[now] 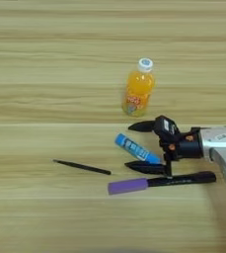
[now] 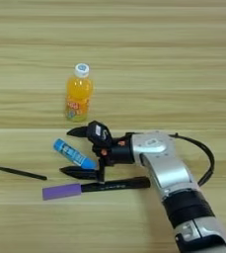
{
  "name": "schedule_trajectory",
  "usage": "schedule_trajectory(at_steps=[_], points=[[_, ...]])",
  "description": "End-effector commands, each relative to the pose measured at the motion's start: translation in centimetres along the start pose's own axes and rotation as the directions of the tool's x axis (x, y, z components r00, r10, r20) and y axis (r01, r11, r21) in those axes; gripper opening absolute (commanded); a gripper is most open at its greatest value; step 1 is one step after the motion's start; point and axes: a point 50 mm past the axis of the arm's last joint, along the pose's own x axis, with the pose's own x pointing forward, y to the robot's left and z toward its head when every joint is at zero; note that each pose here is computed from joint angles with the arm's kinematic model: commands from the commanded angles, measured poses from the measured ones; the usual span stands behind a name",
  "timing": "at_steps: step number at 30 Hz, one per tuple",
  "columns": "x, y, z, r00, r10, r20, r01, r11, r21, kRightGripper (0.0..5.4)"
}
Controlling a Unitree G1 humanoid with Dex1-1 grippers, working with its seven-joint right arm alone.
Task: Move the objects on the table
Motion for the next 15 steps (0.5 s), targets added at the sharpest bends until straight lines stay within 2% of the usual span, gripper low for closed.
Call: schedule_trajectory(at_steps=[1, 9, 15], points=[[-0.6, -1.8, 2.3, 0.998, -0.064, 0.016, 0.066, 0.99, -0.122, 5.39], [-0.6, -2.1, 1.9, 0.997, -0.081, 0.004, 0.081, 0.99, -0.116, 5.39], [-0.9, -2.8, 1.6, 0.988, -0.149, -0.045, 0.143, 0.984, -0.106, 5.39]])
